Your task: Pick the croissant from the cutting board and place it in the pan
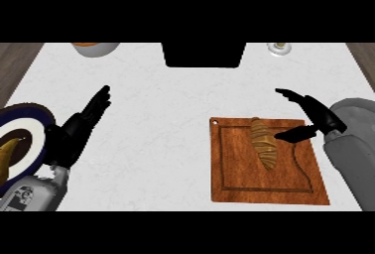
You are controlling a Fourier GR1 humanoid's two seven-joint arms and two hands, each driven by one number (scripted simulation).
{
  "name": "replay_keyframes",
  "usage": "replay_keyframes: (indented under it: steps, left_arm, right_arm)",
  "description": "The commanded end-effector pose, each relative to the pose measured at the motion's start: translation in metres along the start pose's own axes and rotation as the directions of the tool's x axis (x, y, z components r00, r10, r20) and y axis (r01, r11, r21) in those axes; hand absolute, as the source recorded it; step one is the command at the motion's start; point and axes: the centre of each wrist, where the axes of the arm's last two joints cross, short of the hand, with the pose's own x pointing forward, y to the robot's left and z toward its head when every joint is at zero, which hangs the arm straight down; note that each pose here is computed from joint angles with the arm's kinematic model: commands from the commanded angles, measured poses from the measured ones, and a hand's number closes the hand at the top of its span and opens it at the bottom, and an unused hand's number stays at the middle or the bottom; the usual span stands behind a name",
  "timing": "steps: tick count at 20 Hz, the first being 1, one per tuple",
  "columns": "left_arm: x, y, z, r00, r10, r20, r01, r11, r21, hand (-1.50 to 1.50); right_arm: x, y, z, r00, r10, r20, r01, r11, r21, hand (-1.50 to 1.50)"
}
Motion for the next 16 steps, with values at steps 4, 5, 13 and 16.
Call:
replay_keyframes:
  steps: [4,5,13,16]
  left_arm:
    - [0.011,-0.007,-0.006,1.0,0.011,-0.001,-0.011,1.0,-0.005,0.0]
    - [0.005,-0.002,0.002,1.0,-0.004,0.004,0.004,1.0,-0.001,0.0]
    - [0.011,0.005,-0.009,1.0,0.017,-0.003,-0.017,1.0,0.01,0.0]
    - [-0.007,-0.002,-0.001,1.0,-0.005,0.002,0.005,1.0,0.004,0.0]
  right_arm:
    - [0.06,-0.032,-0.025,0.937,0.333,-0.107,-0.304,0.927,0.22,-1.5]
    - [0.068,-0.033,-0.029,0.921,0.371,-0.12,-0.331,0.906,0.264,-1.5]
    - [0.138,-0.014,-0.055,0.836,0.539,-0.106,-0.379,0.705,0.6,-1.5]
    - [0.163,0.013,-0.065,0.824,0.558,-0.1,-0.369,0.662,0.653,-1.5]
